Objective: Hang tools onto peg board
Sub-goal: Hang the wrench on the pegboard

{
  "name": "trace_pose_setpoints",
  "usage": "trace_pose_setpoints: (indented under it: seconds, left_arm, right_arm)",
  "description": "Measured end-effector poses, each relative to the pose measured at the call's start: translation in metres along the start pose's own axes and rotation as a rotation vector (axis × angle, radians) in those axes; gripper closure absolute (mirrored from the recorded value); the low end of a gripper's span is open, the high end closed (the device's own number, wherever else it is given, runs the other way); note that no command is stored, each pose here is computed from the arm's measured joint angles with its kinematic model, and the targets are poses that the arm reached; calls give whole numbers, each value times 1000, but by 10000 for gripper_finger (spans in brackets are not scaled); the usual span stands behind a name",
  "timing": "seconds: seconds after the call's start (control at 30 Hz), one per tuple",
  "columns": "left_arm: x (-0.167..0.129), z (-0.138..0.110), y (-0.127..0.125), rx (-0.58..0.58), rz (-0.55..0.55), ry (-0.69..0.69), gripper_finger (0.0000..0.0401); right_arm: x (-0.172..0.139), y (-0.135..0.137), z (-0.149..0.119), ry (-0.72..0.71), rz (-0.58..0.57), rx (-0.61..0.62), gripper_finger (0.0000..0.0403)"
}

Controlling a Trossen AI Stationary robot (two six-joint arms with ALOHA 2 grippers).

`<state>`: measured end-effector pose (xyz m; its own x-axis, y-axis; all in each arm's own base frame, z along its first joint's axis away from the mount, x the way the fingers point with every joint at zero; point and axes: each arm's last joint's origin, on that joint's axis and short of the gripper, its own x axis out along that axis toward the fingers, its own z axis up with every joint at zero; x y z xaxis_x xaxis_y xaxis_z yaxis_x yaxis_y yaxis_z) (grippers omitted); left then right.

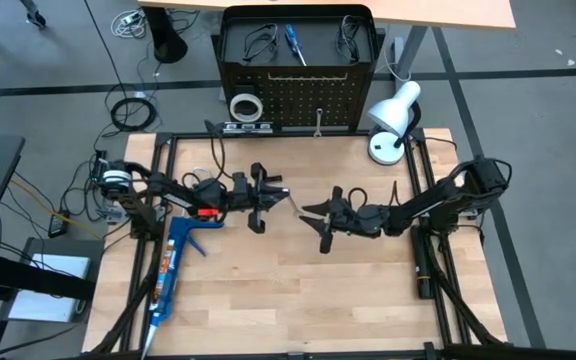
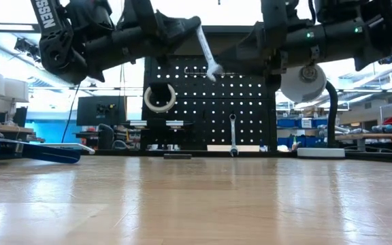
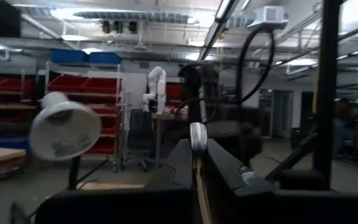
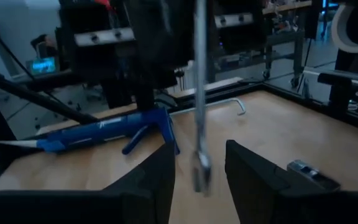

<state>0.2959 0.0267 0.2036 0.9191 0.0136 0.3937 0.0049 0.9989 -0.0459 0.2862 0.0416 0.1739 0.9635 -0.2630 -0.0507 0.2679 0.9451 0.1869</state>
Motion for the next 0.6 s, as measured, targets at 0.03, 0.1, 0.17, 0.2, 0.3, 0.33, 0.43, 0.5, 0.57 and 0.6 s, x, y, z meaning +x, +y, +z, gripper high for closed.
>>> trace_pose_setpoints:
  seconds: [0.03, 0.1, 0.17, 0.2, 0.3, 0.33, 0.43, 0.5, 0.57, 0.6]
  left_arm:
    - [1, 0, -1, -1, -7, -4, 389]
    - [2, 1, -4, 1, -14, -6, 389]
    - [2, 1, -5, 17, -17, -7, 389]
    - [2, 1, -6, 18, -17, -8, 389]
    - [2, 1, -6, 19, -11, -9, 389]
    - [2, 1, -6, 19, -11, -9, 389]
    - [2, 1, -6, 19, -7, -9, 389]
    - [2, 1, -6, 19, -4, -10, 389]
    - [2, 1, -6, 19, -1, -10, 389]
    - [2, 1, -6, 19, -1, -10, 389]
  right_arm:
    - [2, 0, -2, 5, -1, -2, 258]
    - [3, 0, -9, 26, -6, -11, 256]
    - [5, 0, -13, 21, -6, -6, 255]
    - [6, 0, -15, 13, -3, -6, 255]
    - [9, 1, -18, -32, 11, -11, 257]
    - [10, 1, -19, -45, 14, -12, 260]
    - [12, 0, -22, -87, 17, -14, 273]
    - [13, -1, -25, -100, 17, -9, 287]
    - [14, -2, -28, -112, 19, -6, 305]
    - [14, -2, -29, -116, 19, -9, 315]
